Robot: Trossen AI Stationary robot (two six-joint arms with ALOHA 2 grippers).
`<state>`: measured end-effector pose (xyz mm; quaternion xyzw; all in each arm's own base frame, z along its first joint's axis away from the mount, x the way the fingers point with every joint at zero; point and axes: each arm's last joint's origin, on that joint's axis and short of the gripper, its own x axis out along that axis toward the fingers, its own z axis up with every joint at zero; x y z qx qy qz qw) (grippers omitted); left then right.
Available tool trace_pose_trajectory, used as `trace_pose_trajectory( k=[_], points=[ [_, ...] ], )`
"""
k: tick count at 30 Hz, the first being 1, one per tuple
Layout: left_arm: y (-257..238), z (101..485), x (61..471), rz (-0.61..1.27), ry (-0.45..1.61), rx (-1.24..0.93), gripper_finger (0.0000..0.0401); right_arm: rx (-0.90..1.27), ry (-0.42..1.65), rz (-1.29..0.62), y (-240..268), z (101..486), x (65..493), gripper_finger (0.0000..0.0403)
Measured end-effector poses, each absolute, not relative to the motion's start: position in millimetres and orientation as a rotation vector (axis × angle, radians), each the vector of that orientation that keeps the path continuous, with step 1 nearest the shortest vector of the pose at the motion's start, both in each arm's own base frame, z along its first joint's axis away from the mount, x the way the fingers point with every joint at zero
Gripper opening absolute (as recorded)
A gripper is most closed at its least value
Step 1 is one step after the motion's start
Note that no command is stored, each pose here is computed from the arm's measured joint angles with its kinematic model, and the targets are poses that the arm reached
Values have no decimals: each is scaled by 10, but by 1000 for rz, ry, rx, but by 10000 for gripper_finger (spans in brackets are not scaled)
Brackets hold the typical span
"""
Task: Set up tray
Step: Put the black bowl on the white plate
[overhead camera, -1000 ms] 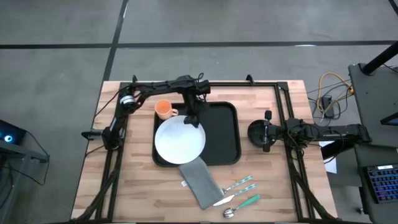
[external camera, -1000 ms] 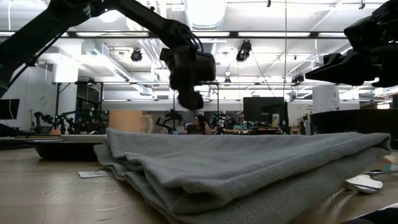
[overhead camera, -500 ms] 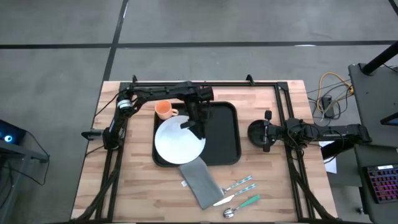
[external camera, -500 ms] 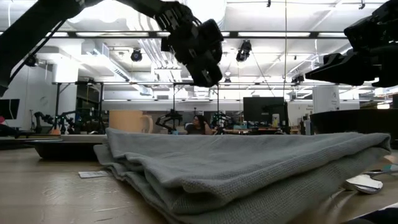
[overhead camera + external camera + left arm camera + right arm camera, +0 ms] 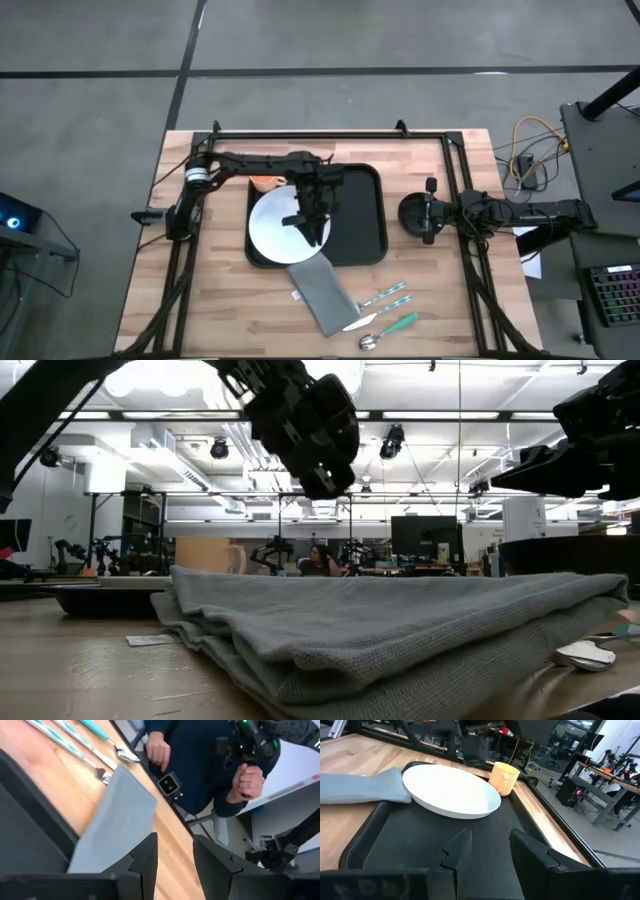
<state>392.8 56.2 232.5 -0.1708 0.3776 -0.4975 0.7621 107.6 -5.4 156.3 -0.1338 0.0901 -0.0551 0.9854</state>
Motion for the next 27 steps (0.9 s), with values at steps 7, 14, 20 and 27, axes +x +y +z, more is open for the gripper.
trace_pose_trajectory(
  k=[7,14,20,27],
  points=[
    [470,2459,3645,-1080,729,-284,105,-269,181,-111,-55,1563,1076,123],
    [436,2662,3131,-921,602,-196,105,-269,181,-111,-55,1564,1076,123],
    [364,2811,2641,-650,462,-33,105,-269,181,-111,-54,1564,1076,123],
    [340,2651,2279,-372,226,59,105,-269,181,-111,-54,1563,1076,123]
  ],
)
